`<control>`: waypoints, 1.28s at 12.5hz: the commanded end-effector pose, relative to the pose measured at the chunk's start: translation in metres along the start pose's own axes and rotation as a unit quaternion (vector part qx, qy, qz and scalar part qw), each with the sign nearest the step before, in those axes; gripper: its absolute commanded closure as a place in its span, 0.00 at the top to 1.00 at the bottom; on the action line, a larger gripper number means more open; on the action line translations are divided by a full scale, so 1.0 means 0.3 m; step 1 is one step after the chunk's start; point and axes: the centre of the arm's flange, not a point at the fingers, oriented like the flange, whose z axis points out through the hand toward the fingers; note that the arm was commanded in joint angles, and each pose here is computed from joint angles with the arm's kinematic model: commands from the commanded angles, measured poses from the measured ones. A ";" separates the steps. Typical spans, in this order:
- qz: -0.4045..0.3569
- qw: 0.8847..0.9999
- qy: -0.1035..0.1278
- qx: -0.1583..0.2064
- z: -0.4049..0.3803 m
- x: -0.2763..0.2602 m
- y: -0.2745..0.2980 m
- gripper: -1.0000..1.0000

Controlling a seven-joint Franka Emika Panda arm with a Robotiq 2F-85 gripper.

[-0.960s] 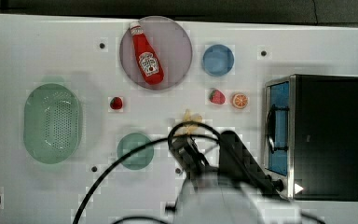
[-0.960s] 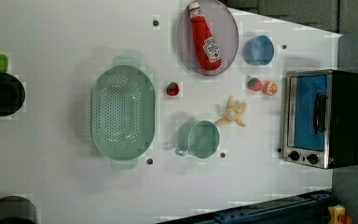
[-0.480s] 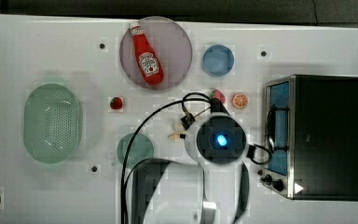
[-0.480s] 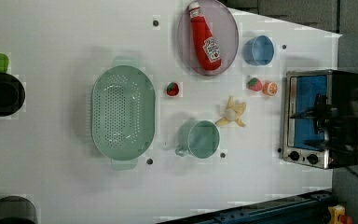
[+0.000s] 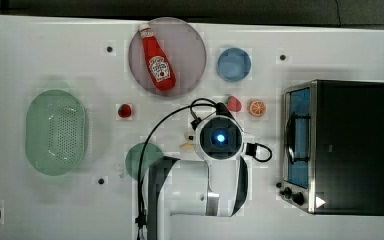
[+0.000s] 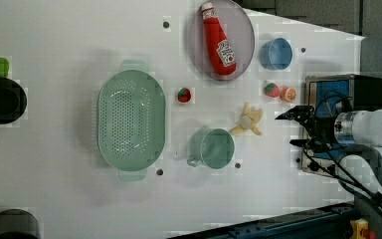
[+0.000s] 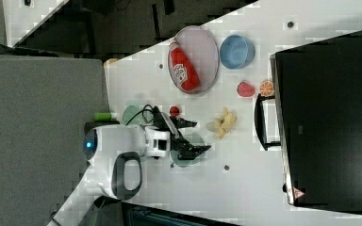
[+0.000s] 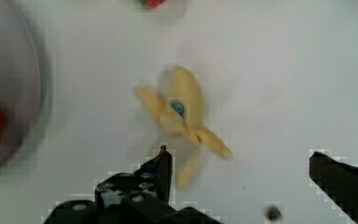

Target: Pick banana from table and place on oven.

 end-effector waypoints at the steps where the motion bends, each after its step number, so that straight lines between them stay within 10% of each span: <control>1: 0.021 1.000 0.005 0.004 0.127 0.038 -0.007 1.00; 8: 0.019 1.000 0.019 0.014 0.424 0.029 0.004 0.96; 14: 0.017 0.999 0.035 0.036 0.421 0.022 -0.001 0.27; 16: 0.019 0.997 0.045 0.053 0.344 0.031 -0.020 0.26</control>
